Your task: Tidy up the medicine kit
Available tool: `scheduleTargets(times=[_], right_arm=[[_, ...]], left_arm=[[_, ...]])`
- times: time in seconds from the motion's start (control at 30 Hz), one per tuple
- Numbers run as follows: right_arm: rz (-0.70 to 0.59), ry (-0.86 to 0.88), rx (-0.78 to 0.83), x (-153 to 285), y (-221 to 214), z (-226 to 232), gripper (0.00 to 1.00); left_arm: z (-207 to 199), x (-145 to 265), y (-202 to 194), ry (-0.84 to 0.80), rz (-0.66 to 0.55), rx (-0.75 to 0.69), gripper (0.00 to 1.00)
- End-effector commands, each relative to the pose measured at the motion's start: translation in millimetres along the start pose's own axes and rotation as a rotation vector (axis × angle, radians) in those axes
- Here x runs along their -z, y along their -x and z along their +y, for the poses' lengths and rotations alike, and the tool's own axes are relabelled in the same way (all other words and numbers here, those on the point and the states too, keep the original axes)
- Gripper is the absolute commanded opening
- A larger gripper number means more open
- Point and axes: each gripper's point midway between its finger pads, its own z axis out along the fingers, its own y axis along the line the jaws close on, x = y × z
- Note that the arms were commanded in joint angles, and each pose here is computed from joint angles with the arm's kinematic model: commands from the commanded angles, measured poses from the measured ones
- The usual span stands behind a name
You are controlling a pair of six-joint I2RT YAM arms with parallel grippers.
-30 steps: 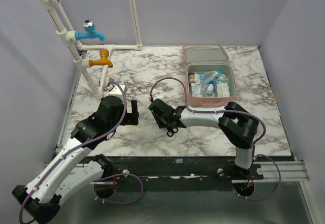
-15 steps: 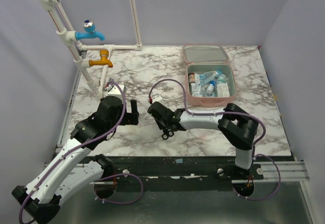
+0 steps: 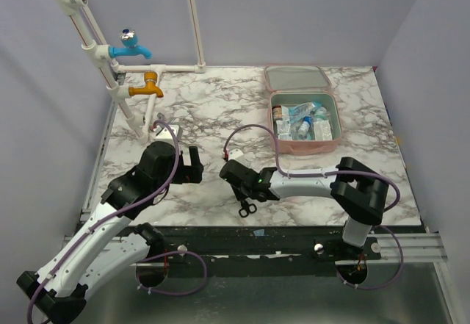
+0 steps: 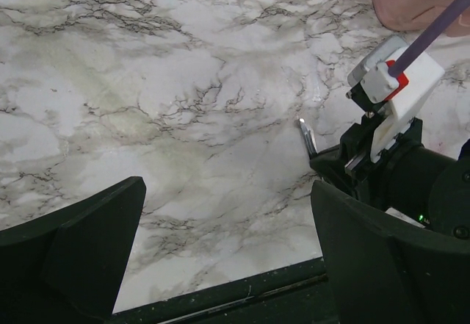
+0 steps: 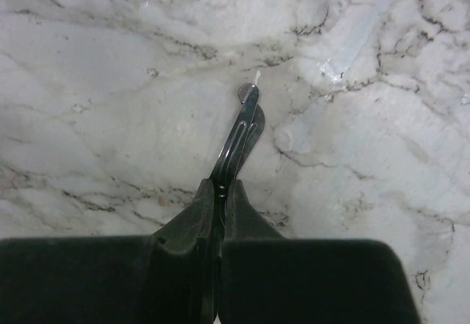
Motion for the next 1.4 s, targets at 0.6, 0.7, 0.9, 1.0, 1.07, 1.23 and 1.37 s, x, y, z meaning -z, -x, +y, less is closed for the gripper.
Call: scheduleTargets(times=[0.6,0.7,0.9,1.0,1.07,1.23,1.37], right_arm=[[0.198,-0.075,-0.164,31,-83,6,0.01],[0.182,-0.082,-0.180,34,-78,7,0.02],[0.124,-0.050,-0.233,53,-60,11,0.27],[0.101,-0.007,-0.274,67,-53,13,0.41],[0.089,0.013,-0.293,76,-51,12,0.48],[0.094,0.069,-0.350,96,-54,11,0.60],[0.144,0.117,-0.414,101,-75,11,0.63]], left_arm=[[-1,14,-1,-0.048,-0.034,0.012,0.99],[0,14,-3,-0.046,-0.028,0.008,0.98],[0,17,-3,-0.054,-0.036,0.002,0.99],[0,18,-3,-0.061,-0.041,0.002,0.99],[-1,19,-3,-0.067,-0.044,0.003,0.99],[-2,21,-3,-0.078,-0.053,0.003,0.99],[-3,23,-3,-0.091,-0.058,0.005,0.99]])
